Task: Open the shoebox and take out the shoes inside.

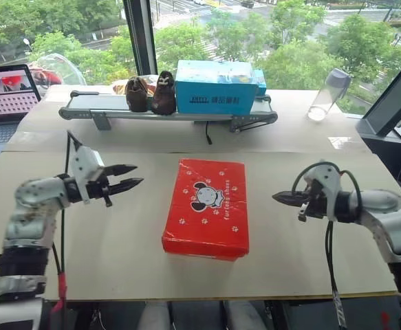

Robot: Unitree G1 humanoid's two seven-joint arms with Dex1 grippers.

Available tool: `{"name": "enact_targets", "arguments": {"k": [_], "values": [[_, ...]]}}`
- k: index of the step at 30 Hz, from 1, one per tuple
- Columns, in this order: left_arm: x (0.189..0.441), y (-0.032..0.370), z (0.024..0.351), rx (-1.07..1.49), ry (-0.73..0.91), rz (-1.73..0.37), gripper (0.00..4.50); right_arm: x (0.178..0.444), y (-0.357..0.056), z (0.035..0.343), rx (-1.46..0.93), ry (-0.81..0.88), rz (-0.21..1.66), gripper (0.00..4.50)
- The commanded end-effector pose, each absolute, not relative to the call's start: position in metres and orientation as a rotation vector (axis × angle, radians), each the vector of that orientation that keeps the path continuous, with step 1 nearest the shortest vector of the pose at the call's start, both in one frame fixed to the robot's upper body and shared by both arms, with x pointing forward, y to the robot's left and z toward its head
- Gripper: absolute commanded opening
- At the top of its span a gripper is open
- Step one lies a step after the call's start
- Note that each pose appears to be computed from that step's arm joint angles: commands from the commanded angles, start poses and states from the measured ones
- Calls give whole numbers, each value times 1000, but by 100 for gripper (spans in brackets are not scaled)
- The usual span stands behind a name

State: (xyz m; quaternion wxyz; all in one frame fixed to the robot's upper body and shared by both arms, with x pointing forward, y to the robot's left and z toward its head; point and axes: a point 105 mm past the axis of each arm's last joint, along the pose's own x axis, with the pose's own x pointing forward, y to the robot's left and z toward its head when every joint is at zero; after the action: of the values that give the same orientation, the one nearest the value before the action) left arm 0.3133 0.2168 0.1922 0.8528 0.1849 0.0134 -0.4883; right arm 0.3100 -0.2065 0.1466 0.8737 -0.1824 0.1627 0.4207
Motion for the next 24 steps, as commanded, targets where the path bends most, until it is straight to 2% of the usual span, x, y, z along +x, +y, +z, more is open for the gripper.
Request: {"name": "enact_targets", "arguments": {"k": [1,4,5,11,15,21,24], "values": [[288,209,226,396,65,-1135,338,305,-201,158,-418,291,924,0],[272,204,256,416,117,-1203,439,304,-182,131,-464,357,1003,0],[270,202,262,427,138,-1216,448,303,-174,127,-463,366,1032,0],[267,198,294,527,134,-1221,448,309,-136,119,-380,334,1152,0],[263,203,299,552,157,-1184,448,311,-121,125,-297,293,1208,0],[250,225,282,566,262,-1103,448,312,-98,176,-124,181,1331,0],[242,231,289,545,259,-1065,448,310,-81,197,-68,145,1414,0]]}}
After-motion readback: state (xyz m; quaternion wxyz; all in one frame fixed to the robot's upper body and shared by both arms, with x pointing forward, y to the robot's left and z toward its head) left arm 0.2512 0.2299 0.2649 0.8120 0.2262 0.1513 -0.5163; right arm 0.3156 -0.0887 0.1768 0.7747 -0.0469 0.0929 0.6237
